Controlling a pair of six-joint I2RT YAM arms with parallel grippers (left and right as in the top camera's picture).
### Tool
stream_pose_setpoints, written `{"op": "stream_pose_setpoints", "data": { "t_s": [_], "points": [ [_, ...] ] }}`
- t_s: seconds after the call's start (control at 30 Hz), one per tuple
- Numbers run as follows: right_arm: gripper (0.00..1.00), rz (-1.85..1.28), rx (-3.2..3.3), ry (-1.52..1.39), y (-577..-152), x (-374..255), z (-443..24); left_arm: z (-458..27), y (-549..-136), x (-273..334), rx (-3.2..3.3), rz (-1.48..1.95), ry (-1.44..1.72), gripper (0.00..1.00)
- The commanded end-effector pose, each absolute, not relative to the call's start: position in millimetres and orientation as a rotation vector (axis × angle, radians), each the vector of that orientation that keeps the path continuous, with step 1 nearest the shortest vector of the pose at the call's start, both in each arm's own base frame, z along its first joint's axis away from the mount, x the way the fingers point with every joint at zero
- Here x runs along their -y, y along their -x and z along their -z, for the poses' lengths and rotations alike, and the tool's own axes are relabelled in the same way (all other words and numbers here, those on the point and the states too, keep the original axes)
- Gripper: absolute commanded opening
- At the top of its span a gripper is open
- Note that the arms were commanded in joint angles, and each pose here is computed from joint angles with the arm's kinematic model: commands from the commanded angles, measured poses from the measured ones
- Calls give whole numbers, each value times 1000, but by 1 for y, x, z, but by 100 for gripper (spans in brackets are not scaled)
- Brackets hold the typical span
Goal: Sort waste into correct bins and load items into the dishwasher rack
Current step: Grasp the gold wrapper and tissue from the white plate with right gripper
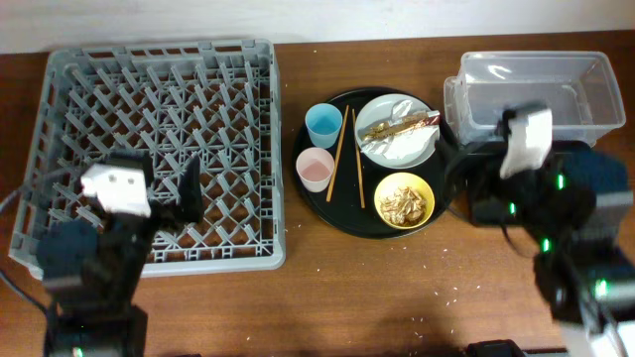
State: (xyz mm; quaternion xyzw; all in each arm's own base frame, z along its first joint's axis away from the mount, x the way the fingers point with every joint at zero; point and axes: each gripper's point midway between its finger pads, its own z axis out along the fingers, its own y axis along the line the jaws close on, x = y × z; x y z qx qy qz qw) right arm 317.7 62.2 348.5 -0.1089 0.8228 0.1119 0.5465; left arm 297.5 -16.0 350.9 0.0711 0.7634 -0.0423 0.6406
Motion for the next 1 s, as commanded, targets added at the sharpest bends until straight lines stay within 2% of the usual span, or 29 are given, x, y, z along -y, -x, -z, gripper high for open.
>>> {"op": "stream_pose_setpoints", "data": {
  "t_s": [0.0, 0.17, 0.33, 0.37, 0.43, 0.53, 0.6, 0.7, 0.73, 0.77, 0.97],
  "points": [
    [99, -273, -2086, 274, -361, -67, -348, -348, -326, 15, -1803, 119, -159, 100],
    [99, -323, -2372, 258, -435, -73, -286, -316, -348, 13, -1903, 137, -148, 100],
    [100, -536, -2480, 276, -464, -100, -220, -297, -359, 12, -1962, 148, -142, 100],
    [98, -568, -2520, 170, -469, -100, -207, -292, -362, 12, -1975, 150, -141, 100],
    [88, -534, -2610, -162, -481, -88, -174, -283, -367, 12, -2002, 155, -138, 100],
    [88, -239, -2631, -585, -485, -64, -138, -272, -372, 11, -2033, 161, -135, 100],
    [88, -90, -2591, -727, -484, -61, -127, -266, -374, 11, -2050, 164, -133, 100],
    [89, 17, -2583, -781, -483, -75, -104, -258, -378, 11, -2072, 168, -130, 100],
    [96, 53, -2585, -812, -481, -75, -94, -257, -378, 11, -2075, 168, -130, 100],
    [98, 81, -2591, -869, -478, -73, -82, -256, -378, 11, -2077, 169, -130, 100],
    [99, 142, -2661, -913, -477, -74, -27, -256, -378, 11, -2077, 169, -130, 100]
  ]
}}
